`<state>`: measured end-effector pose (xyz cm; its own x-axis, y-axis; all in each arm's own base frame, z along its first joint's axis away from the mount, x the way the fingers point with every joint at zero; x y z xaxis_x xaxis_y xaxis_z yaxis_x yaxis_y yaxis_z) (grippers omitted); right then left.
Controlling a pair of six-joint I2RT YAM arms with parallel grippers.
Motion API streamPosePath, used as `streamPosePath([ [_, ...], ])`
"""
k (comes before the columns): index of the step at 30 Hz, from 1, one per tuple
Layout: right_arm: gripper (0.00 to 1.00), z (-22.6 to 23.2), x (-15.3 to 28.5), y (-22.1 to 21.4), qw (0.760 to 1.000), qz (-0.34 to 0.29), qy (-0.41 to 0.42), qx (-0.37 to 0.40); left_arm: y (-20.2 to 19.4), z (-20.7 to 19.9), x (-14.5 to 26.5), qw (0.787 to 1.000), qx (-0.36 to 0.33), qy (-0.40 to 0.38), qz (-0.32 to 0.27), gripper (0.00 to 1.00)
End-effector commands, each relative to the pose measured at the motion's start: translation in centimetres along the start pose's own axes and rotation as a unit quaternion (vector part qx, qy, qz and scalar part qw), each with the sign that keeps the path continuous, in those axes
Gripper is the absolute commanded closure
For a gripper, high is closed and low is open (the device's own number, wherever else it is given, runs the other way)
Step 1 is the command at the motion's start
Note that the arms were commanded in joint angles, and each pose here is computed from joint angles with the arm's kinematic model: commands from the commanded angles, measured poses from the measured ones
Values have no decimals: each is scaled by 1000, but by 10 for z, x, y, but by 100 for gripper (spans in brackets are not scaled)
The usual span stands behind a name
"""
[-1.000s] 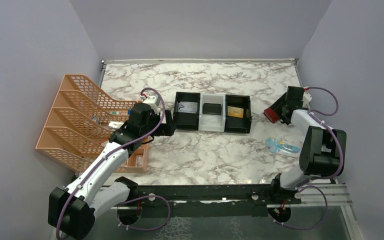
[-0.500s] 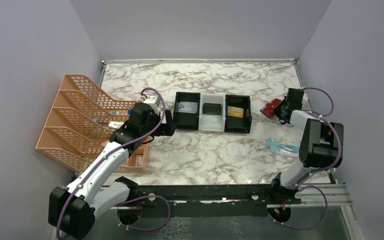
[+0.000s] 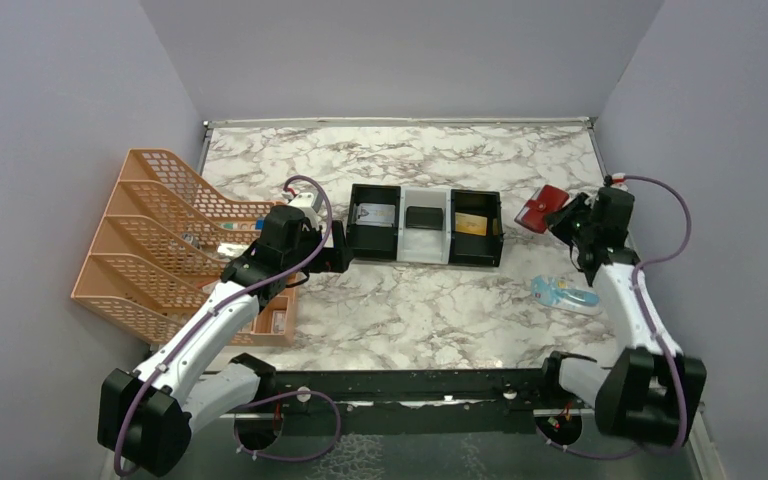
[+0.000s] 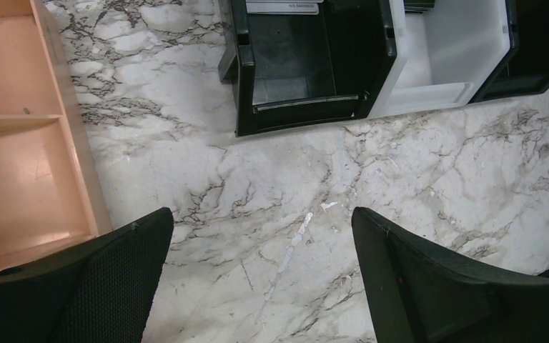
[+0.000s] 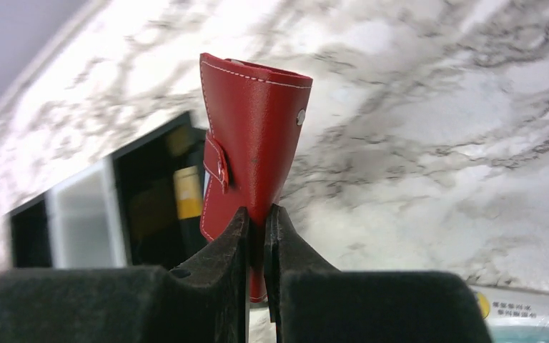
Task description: Take the credit cards out of the card holder
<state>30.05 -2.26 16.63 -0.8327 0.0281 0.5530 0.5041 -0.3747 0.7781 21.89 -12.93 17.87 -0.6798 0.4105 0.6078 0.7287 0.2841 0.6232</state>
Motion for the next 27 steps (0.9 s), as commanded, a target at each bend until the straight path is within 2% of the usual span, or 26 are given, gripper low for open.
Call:
streamPosePath([
  [1,94,26,58,1,995,-34,94,22,2,-5,0,1000,0,-13,-2,1],
  [4,94,47,86,-10,979,-35,193,49,3,-7,0,1000,4,-19,-4,1],
  [8,93,70,111,-43,930,43,359,70,3,-11,0,999,11,-31,-6,1],
  [11,92,82,119,-73,901,90,418,70,4,-13,1,999,20,-41,-13,1],
  [17,91,119,122,-124,860,187,464,101,-1,-16,2,996,53,-66,-25,1],
  [22,88,127,113,-157,868,203,438,115,-15,-24,3,992,65,-109,15,1],
  [27,86,129,105,-200,844,279,438,132,-26,-26,0,990,56,-121,41,1],
])
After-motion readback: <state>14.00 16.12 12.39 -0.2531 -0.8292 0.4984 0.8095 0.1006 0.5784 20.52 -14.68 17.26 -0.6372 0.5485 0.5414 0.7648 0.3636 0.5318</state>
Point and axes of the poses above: each gripper's point midway between its finger pads, its own x axis back along the fingers, its own z axis along the line the jaws close on, y = z × x, the point moved 6 cm from there along x, back along the fingers, and after that the axes turned 13 degrees about x, right-handed, at the moved point
